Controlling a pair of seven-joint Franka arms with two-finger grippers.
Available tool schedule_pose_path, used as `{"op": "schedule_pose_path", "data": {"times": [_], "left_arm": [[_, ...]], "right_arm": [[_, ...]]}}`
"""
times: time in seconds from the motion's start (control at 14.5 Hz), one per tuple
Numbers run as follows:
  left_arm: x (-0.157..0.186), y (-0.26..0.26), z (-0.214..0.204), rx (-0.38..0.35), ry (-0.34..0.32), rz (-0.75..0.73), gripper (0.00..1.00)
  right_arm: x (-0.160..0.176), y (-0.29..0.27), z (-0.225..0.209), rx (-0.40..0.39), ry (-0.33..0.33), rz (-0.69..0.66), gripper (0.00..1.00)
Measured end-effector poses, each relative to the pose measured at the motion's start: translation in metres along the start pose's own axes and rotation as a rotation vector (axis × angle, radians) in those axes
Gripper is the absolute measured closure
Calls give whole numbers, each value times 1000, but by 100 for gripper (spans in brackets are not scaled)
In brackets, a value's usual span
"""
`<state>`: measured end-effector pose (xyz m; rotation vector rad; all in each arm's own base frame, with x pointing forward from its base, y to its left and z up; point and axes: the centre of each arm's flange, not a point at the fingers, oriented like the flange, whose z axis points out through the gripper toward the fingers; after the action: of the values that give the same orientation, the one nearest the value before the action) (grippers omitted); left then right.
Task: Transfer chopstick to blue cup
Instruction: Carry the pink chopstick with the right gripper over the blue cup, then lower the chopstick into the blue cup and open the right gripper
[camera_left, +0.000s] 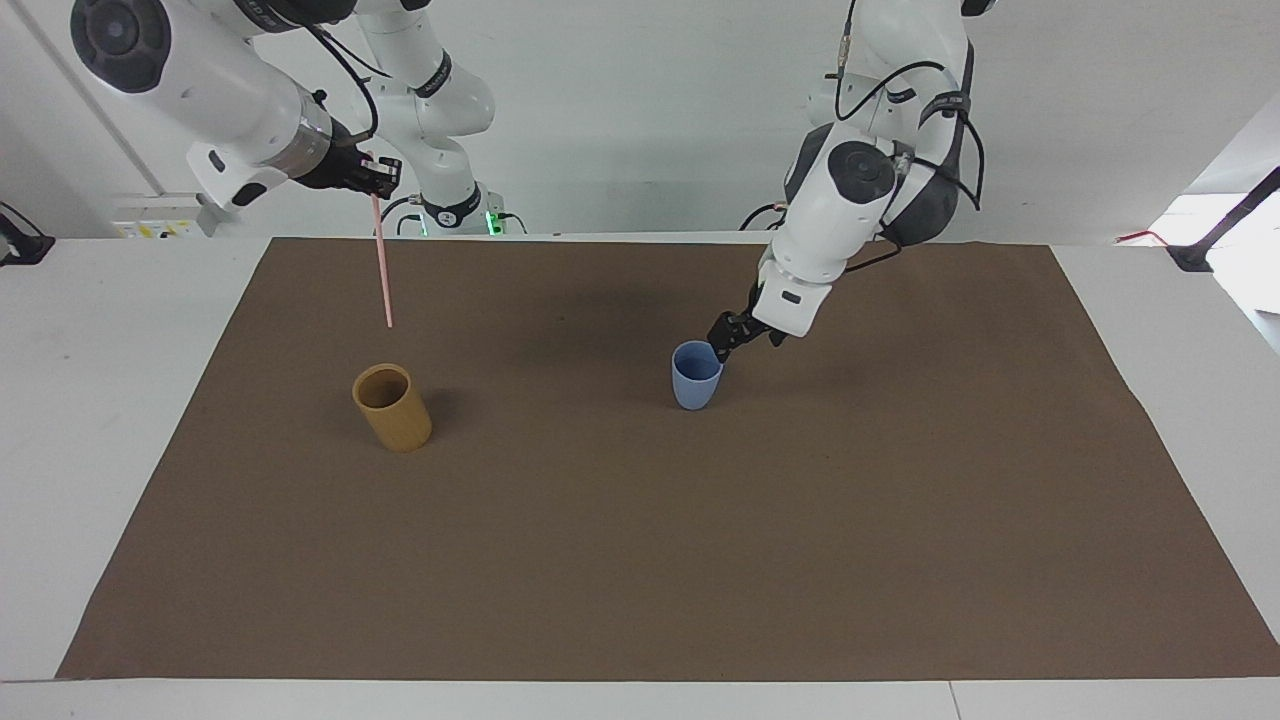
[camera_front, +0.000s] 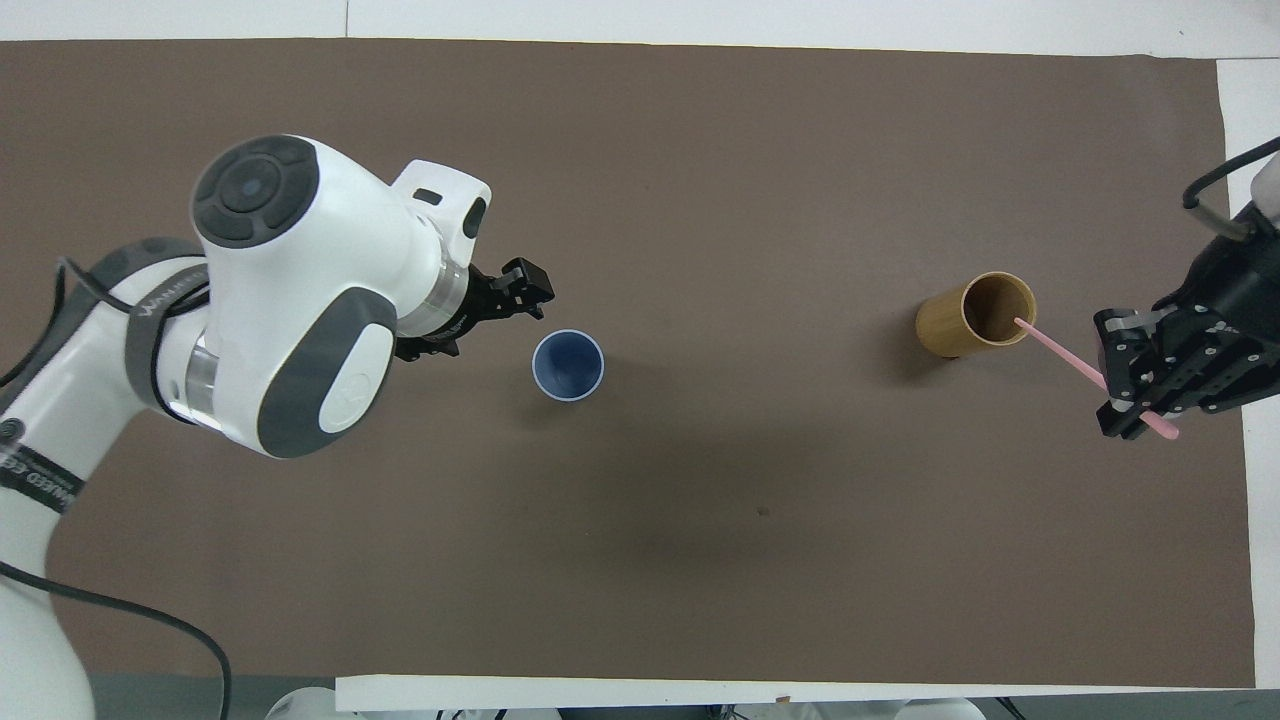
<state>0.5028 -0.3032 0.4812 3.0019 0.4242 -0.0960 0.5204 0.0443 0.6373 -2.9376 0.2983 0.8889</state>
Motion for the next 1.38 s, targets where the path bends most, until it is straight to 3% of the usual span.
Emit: {"op": "schedule_pose_path", "data": {"times": [0.21,0.48,0.76,0.96,1.38], "left_arm": [[27,-58,-42,87,62,89,0],[57,-150,-99,139,36,184,0],[67,-219,-180,136,91,231,0],[80,-254,-188,138,90,259,0],[96,-260,-179,142,69,260,0]], "right_arm": [[-4,-22,-1,53,3,41,92],[-17,-131,-4,316,34,220,92],[-44,-272,42,499,-40,413,92],[-55,-333,73,619,-97,524,92],[-29,-357,126,658,-167,637,92]]}}
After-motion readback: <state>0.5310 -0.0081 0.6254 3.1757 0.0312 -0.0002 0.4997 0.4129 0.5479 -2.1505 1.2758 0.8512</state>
